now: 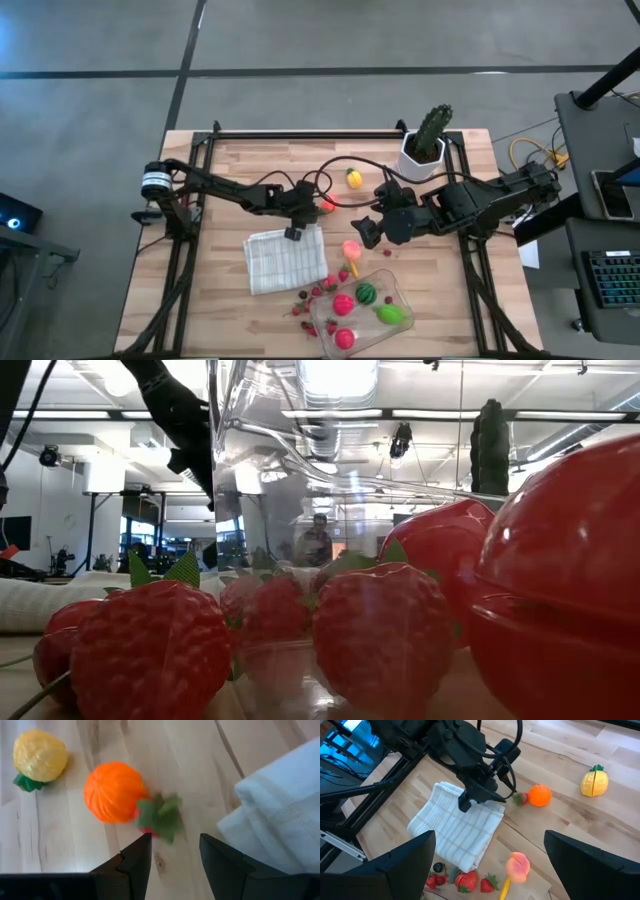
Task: Pick and placing Produce into tupperware
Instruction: Put the strawberry into the transparent bin
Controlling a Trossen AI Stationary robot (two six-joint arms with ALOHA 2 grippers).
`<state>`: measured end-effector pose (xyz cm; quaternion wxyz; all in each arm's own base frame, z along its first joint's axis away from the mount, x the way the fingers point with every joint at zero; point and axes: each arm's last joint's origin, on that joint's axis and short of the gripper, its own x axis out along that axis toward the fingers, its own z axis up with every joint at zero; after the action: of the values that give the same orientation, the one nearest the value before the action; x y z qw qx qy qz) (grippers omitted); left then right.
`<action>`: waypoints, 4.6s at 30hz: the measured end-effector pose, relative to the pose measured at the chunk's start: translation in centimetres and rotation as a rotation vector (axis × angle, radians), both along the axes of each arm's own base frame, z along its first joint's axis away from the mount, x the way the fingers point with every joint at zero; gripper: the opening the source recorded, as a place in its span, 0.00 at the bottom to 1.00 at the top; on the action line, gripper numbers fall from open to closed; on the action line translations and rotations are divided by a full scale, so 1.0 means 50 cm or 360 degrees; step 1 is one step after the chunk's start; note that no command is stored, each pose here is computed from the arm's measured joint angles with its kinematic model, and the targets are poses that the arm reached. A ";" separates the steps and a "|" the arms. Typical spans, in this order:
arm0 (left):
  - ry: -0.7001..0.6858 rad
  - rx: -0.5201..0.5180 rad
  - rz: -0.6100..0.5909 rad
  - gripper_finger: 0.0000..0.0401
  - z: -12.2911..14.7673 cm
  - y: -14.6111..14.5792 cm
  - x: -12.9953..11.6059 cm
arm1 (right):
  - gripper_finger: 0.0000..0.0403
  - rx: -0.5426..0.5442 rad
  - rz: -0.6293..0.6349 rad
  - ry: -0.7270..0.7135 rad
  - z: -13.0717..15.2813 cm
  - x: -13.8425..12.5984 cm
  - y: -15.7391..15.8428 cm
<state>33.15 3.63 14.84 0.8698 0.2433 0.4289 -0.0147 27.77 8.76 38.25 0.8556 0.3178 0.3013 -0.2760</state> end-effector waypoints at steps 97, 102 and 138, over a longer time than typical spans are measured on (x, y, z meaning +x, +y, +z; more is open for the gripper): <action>-0.0068 -0.0330 0.0430 0.26 -0.009 0.029 0.057 | 0.90 -0.0061 0.0018 0.0076 -0.005 -0.006 -0.004; -0.0063 -0.0332 0.0430 0.26 -0.006 0.029 0.055 | 0.90 -0.0062 0.0019 0.0076 -0.005 -0.006 -0.004; -0.0522 -0.1443 0.0285 0.27 0.348 -0.334 -0.023 | 0.90 -0.0091 0.0380 0.0022 0.061 -0.131 0.022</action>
<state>31.98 -13.06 32.26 0.9421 -0.1986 0.2559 -0.0867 21.24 9.87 41.32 0.8889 0.2533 0.3350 -0.1829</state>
